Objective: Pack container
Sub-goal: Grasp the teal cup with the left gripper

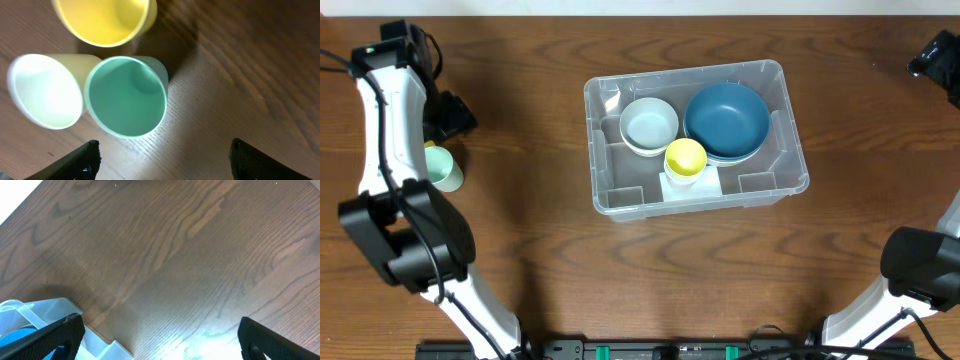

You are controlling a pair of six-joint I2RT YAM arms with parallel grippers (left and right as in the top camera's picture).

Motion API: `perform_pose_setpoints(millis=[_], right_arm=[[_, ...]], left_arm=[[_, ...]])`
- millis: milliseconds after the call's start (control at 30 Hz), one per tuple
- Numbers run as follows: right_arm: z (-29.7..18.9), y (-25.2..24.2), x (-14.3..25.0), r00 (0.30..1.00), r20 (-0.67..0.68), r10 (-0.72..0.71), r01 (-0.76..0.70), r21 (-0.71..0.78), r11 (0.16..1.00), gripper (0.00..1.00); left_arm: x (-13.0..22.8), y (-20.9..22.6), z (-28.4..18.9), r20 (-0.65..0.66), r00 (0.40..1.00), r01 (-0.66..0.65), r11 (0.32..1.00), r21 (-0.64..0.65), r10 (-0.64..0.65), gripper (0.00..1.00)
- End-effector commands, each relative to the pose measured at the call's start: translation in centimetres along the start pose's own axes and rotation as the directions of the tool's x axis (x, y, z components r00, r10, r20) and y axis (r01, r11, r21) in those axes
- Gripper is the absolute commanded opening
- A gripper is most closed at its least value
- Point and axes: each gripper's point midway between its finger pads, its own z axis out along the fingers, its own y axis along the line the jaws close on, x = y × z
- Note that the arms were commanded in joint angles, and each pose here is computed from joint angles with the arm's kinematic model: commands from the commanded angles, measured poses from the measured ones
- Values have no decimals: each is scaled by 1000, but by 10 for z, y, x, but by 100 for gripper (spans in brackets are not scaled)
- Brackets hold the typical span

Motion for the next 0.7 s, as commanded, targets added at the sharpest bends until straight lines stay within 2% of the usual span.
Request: perform_pose_setpoints(millis=[0,167,367,400,433,467,500,533,567,667], right_arm=[[4,-2,0,1000,-9,17,-17,9,1000,99],[4,-2,0,1000,-8,17,-17,10,1000,99],[4,-2,0,1000,-9,17,-17,9,1000,99],[4,-2,0,1000,-8,17,-17,10,1000,99],[4,-2,0,1000,-9,17,-17,9,1000,99],[4,-2,0,1000,-8,17,-17,10,1000,99],[4,-2,0,1000,-8,17,-17,10,1000,99],[4,-2,0,1000,-8,17,-17,10,1000,99],[4,-2,0,1000,-9,17,-17,9,1000,99],[4,-2,0,1000,-8,17,-17,10,1000,99]], left_arm=[[10,-11,28,-89,996,-6,1000,10,7,82],[14,-23,52,-146,988,-46,998,40,52,82],[11,-25,67,-155,986,-54,998,38,59,82],[10,-25,67,-153,987,-53,998,39,58,75],[10,-25,67,-152,987,-52,998,39,58,62],[9,-25,67,-150,987,-52,998,40,58,39],[9,-26,67,-150,987,-52,998,41,57,27],[10,-26,67,-152,987,-51,998,45,57,11],[11,-28,67,-158,986,-50,997,54,58,6],[16,-36,65,-179,982,-43,994,104,61,6]])
